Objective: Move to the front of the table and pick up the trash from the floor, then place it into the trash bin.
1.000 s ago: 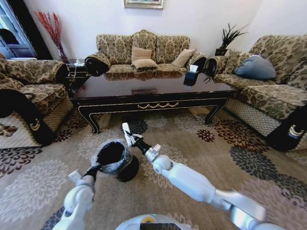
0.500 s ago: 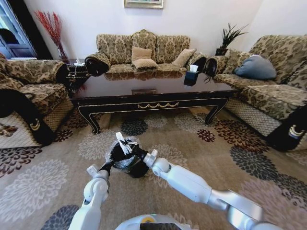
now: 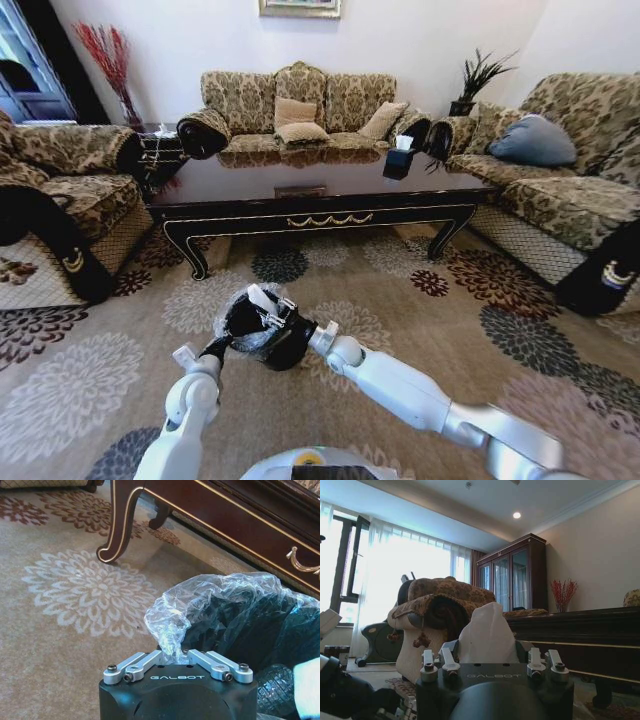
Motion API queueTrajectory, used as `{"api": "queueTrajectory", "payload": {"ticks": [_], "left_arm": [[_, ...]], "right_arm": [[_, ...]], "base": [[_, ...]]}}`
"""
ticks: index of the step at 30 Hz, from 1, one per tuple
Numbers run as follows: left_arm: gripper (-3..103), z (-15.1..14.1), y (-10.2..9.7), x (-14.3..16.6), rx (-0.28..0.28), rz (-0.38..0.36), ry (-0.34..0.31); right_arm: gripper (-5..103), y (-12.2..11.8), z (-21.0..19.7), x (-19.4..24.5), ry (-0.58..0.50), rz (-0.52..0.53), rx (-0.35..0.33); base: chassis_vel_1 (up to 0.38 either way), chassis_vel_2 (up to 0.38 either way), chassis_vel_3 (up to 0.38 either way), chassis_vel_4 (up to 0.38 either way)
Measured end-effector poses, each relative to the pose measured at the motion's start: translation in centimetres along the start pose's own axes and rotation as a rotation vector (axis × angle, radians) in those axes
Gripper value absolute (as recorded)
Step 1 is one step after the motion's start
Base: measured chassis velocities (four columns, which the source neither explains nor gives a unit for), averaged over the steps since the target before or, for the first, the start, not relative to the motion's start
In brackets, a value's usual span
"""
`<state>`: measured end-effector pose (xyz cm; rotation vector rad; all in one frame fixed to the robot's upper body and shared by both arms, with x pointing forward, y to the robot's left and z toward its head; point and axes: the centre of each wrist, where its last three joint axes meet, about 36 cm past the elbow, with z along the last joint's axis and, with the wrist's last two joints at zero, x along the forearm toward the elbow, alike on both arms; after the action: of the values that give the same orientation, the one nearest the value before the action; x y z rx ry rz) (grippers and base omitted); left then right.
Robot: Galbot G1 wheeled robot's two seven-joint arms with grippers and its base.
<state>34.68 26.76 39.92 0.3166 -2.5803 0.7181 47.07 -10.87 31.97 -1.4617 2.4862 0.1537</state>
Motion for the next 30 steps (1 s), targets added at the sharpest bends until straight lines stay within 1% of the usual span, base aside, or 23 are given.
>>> {"api": "queueTrajectory", "payload": {"ticks": [2,4,8,10,11,13,18,21,23,27,30], "left_arm": [[3,-0.1,0.0,0.2,-0.001,0.001,-0.002],[3,-0.1,-0.1,0.3,0.001,0.002,-0.002],[3,0.1,-0.1,0.6,0.006,0.003,0.001],[3,0.2,-0.1,0.7,0.006,0.0,0.001],[3,0.2,0.0,0.7,0.006,-0.002,0.001],[3,0.0,0.3,0.7,0.004,-0.009,-0.003],[3,0.0,0.7,0.8,0.008,-0.018,-0.004],[3,0.0,0.9,1.0,0.011,-0.025,-0.004],[3,0.0,1.0,1.1,0.012,-0.026,-0.006],[4,-0.5,1.3,1.3,0.017,-0.028,-0.015],[3,-0.5,1.3,1.4,0.021,-0.022,-0.017]], "right_arm": [[74,-0.4,0.0,0.7,0.01,0.003,0.019],[74,-0.6,0.1,1.1,0.017,0.005,0.027],[95,-1.0,0.3,2.6,0.046,0.012,0.046],[95,-1.0,0.3,2.8,0.051,0.011,0.051],[99,-1.0,0.3,3.0,0.054,0.01,0.054],[100,-1.0,0.4,3.6,0.065,0.007,0.063],[100,-0.4,0.7,4.2,0.081,0.007,0.066],[100,-0.2,0.8,4.3,0.094,0.027,0.074],[100,-0.4,0.8,4.4,0.108,0.045,0.079],[100,-1.9,0.7,5.1,0.146,0.106,0.106],[100,-2.2,0.6,5.2,0.146,0.113,0.111]], "base": [[0.0,0.0,0.0,0.0],[0.0,0.0,0.0,0.0],[0.0,0.0,0.0,0.0],[0.0,0.0,0.0,0.0],[0.0,0.0,0.0,0.0],[0.0,0.0,0.0,0.0],[0.0,0.0,0.0,0.0],[0.0,0.0,0.0,0.0],[0.0,0.0,0.0,0.0],[0.0,0.0,0.0,0.0],[0.0,0.0,0.0,0.0]]}}
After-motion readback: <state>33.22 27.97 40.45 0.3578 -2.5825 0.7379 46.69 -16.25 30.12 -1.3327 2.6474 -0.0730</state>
